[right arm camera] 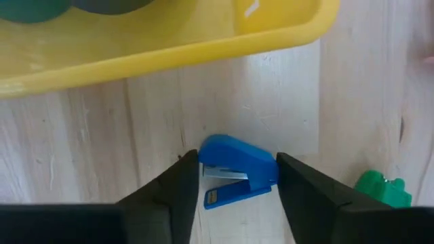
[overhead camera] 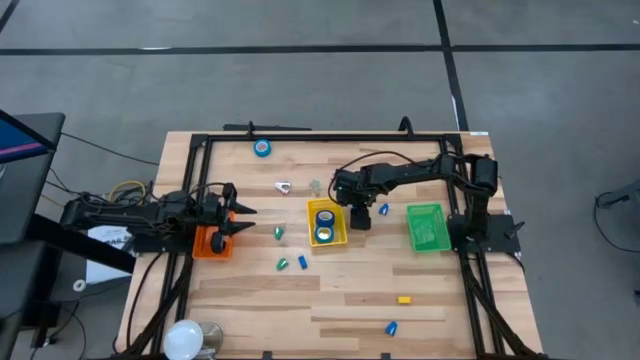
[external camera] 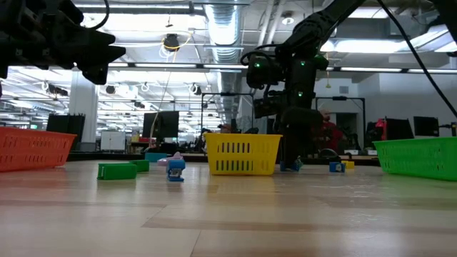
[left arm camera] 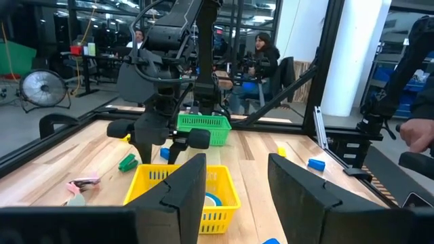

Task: Pick and place Stapler, Stapler remover, tape
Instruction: Put the blue stapler into the green basket

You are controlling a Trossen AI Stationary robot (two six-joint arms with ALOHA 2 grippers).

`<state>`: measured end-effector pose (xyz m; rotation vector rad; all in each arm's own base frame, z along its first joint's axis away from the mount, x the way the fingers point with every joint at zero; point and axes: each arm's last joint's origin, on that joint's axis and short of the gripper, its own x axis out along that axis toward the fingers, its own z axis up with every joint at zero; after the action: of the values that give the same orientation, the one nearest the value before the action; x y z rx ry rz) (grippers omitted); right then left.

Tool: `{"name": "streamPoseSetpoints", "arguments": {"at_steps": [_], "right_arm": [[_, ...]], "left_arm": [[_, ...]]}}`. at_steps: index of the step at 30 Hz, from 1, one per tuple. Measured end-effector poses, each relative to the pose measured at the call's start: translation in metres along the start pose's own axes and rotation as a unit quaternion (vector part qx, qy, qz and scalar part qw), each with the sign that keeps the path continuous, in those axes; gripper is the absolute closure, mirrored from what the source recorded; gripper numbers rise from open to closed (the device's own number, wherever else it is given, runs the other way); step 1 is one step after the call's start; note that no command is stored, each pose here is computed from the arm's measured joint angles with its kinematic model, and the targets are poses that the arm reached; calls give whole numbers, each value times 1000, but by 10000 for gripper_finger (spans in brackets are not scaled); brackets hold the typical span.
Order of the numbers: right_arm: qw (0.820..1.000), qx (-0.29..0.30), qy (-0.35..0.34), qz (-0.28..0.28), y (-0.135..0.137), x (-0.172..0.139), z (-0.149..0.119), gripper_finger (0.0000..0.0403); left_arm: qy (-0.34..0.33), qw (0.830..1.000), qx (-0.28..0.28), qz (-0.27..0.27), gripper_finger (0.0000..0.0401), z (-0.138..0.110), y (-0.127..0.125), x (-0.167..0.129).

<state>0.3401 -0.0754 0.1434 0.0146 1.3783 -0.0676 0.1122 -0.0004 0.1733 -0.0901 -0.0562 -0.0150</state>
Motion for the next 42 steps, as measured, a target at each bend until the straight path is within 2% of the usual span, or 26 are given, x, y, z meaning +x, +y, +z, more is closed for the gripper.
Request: {"name": "streamPoseSetpoints", "arguments": {"at_steps": [5, 14, 20, 23, 32, 42], "right_arm": [[1000, 0, -1, 0, 0, 0, 0, 256], [1000, -1, 0, 0, 0, 0, 0, 231], [1000, -1, -2, -1, 0, -3, 0, 252], [1000, -1, -7, -2, 0, -11, -1, 255], [999, -1, -48, -9, 1, -48, -5, 229], [997, -2, -81, -14, 4, -87, -15, 249]], "left_arm": [[-3, 1000, 0, 0, 251, 1, 0, 0], [-5, 1000, 0, 0, 251, 1, 0, 0], [-7, 1000, 0, -1, 251, 1, 0, 0], [-7, 1000, 0, -1, 251, 1, 0, 0], [-8, 1000, 0, -1, 251, 2, 0, 0], [-11, 1000, 0, -1, 251, 2, 0, 0]]}}
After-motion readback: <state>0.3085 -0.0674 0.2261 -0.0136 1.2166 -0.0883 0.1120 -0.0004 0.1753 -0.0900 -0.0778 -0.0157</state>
